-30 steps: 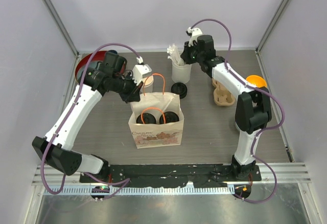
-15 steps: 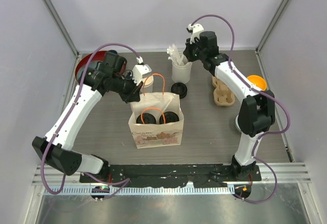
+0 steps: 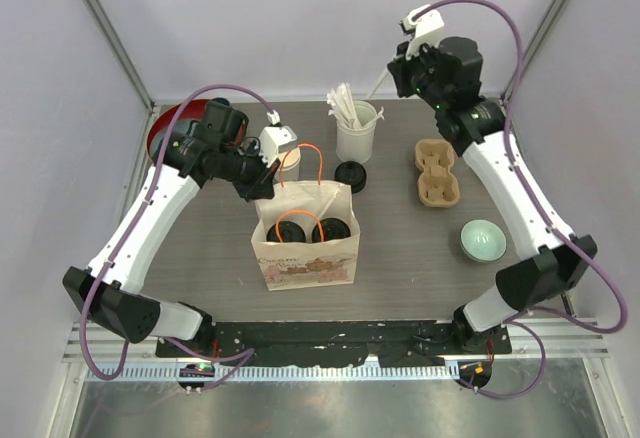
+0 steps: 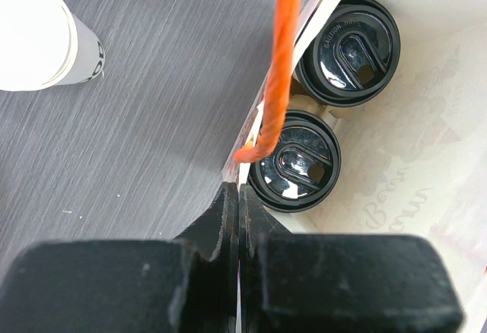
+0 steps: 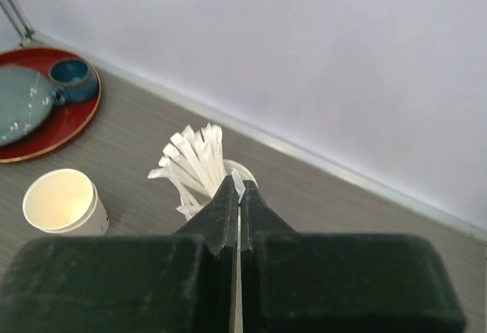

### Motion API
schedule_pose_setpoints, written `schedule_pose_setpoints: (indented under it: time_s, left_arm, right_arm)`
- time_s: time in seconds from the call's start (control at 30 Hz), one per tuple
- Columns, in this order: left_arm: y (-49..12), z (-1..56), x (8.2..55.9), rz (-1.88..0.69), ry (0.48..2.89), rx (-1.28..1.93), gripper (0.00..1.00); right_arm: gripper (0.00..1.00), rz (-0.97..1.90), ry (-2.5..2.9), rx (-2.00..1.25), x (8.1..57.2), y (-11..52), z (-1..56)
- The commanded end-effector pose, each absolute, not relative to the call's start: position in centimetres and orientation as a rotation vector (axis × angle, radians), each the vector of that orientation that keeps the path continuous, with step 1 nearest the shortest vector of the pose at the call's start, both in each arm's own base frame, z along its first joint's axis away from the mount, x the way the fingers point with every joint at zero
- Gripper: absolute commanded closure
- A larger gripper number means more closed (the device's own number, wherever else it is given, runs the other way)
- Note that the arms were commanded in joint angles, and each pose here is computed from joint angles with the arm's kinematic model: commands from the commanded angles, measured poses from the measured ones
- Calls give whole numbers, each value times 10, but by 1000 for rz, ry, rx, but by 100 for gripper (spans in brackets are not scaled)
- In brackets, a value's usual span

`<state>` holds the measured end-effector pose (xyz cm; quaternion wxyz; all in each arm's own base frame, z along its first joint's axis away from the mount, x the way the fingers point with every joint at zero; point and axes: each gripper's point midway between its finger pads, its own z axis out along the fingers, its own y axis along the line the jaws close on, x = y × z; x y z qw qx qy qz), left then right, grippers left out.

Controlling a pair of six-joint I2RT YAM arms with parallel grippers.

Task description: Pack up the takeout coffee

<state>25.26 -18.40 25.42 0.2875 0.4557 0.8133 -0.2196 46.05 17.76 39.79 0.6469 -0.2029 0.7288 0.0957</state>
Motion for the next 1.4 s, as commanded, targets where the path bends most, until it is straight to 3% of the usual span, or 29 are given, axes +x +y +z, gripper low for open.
schedule_pose_setpoints:
  time_s: [0.0, 0.17, 0.3, 0.4, 0.6, 0.83, 1.0, 1.37]
  left_arm:
    - [-185, 271, 253, -582, 2116, 1217, 100]
    - [-185, 272, 254, -579, 2113, 1201, 100]
    - [-183, 273, 254, -569, 2109, 1187, 100]
    - [-184, 273, 253, -570, 2104, 1189, 100]
    - [-182, 275, 251, -570, 2095, 1184, 100]
    - [-184, 276, 250, -585, 2088, 1177, 100]
    - [-184, 276, 249, -585, 2092, 1177, 100]
    - [-184, 275, 247, -597, 2097, 1190, 100]
  right_arm:
    - [99, 208, 1465, -432, 419, 163, 484]
    - [99, 337, 1382, -467, 381, 171, 521]
    - [99, 573, 1287, -545, 315, 189, 550]
    - [99, 807, 1252, -667, 266, 211, 550]
    - [99, 1005, 1220, -846, 194, 219, 530]
    - [99, 1205, 1190, -839, 194, 246, 459]
    - [99, 1047, 1295, -965, 201, 279, 413]
    - [99, 846, 1419, -984, 248, 309, 373]
